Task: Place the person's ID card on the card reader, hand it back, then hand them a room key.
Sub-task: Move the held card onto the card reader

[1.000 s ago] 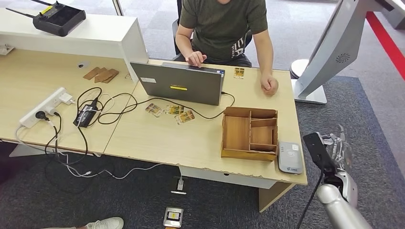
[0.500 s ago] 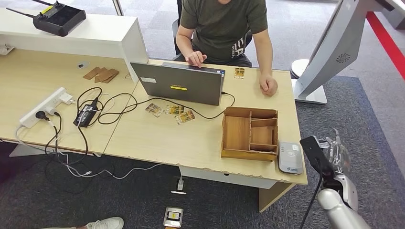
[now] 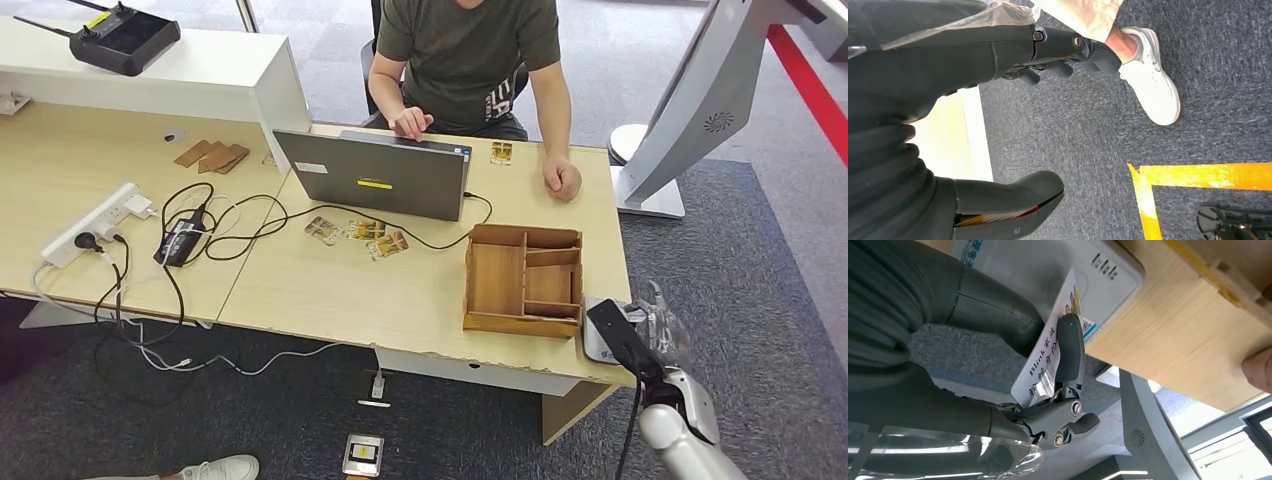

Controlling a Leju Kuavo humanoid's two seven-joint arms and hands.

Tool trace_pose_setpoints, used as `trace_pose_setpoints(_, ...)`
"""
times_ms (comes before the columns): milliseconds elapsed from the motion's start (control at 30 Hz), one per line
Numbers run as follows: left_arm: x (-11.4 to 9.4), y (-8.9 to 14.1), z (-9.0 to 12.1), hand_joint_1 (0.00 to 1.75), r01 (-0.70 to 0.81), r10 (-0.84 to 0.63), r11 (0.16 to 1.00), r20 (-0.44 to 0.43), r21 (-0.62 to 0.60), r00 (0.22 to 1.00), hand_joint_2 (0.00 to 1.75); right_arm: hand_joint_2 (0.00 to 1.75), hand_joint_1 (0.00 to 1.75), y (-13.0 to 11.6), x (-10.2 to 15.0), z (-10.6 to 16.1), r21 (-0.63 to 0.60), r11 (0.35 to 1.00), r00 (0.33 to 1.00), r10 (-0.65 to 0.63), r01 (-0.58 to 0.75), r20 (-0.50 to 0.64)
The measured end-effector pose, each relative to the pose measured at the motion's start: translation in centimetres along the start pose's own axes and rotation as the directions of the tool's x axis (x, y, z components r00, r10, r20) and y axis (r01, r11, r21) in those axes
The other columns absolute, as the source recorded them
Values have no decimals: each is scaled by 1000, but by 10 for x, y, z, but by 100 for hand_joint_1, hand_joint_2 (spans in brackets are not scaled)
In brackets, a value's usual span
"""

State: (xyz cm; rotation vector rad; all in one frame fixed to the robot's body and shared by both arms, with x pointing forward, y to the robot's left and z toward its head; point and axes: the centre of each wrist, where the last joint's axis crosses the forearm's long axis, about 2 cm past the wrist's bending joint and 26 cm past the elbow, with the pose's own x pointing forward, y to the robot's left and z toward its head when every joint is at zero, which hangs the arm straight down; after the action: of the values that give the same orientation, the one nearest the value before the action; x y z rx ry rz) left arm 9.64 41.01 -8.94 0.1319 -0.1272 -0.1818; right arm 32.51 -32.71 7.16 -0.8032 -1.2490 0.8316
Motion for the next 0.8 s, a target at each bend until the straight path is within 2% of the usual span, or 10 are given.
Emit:
trace_pose_setpoints(200, -2, 0, 0, 0, -6, 6, 1000, -4, -2, 1000, 175, 175, 175, 8, 5, 1, 26, 1000, 1000, 5, -6, 13)
trace_pose_setpoints(400, -5, -1, 0, 0, -14, 14, 1000, -6, -3, 1000, 175, 175, 175, 3, 7, -3, 9, 1000, 1000, -24, 24, 8)
trace_pose_setpoints(633, -7, 0, 0, 0, -9, 9, 1000, -4, -3, 1000, 175, 175, 175, -32, 16, -16, -106, 994, 998, -31, 36, 48)
trace_pose_setpoints(800, 1, 1, 0, 0, 9, -9, 1000, -1, 0, 1000, 175, 175, 175, -62, 34, -25, -173, 985, 994, -8, 27, 109)
